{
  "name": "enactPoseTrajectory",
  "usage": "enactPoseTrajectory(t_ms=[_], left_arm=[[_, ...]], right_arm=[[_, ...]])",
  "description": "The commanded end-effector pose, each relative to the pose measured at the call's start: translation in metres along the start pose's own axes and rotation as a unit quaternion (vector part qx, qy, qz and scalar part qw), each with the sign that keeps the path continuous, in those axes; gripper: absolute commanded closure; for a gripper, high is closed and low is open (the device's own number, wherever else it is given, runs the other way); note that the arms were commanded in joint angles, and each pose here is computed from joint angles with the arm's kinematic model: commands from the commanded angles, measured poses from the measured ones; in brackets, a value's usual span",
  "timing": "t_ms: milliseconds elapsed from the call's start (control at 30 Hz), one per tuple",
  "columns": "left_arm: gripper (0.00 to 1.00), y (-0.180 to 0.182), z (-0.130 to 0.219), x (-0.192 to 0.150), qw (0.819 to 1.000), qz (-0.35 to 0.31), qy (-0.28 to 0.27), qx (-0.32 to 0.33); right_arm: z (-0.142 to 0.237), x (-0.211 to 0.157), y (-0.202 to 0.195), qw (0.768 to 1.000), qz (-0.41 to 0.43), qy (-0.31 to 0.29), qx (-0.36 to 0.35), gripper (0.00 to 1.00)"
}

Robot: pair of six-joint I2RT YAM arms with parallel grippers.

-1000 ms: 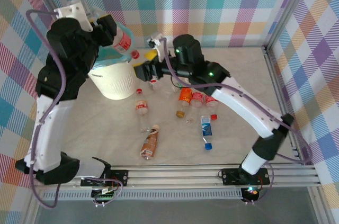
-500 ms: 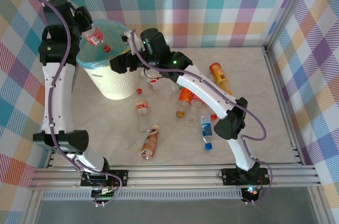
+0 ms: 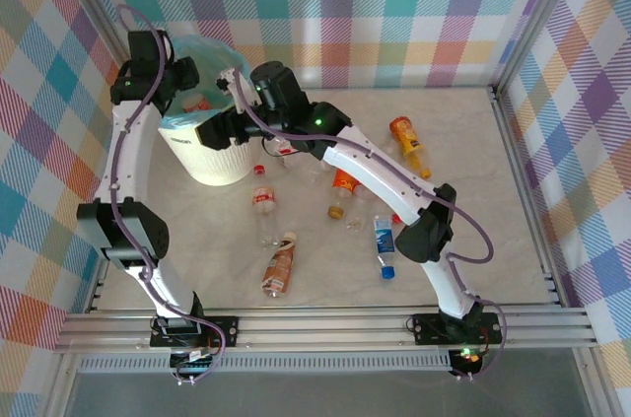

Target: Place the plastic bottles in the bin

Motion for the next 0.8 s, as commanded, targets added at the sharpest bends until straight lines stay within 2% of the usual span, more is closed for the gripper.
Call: enactPoseTrajectory(t_ms=[0,167,300,467,767], left_arm=[[0.39,0.001,-0.013,-0.003,1.0,-0.015,0.006,-0.019],[0.21,0.002,-0.021,-0.009,0.999,-0.018,0.029,-0.017],[0.13,0.001,-0.008,0.002,1.0,-0.017,0.013,-0.02],[0.12,-0.004,0.024,0.025,0.999,-0.016,-0.018,-0.026],[0.12,-0.012,0.11,0.059,0.992,0.0,-0.097,-0.084]], right_arm=[[0.011,0.004,0.009,1.0,0.004,-0.002,0.009,0.27],[0.012,0.004,0.009,1.0,0.006,-0.001,0.007,0.27],[0.015,0.007,0.011,1.0,0.008,-0.006,0.008,0.27],[0.024,0.014,0.016,1.0,0.015,-0.017,0.01,0.27],[0.056,0.028,0.031,0.999,0.035,-0.029,0.001,0.27]])
Point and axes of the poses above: each hand's point on the last joint's axis, 136 mm out from that joint toward the fingers, its own z axis back along the fingers, its own y axis along the line the jaws close on, x = y × z, the point moved 9 cm from there along z, back along the fingers, and after that the axes turned 6 degrees about z, right-handed, at the moved point
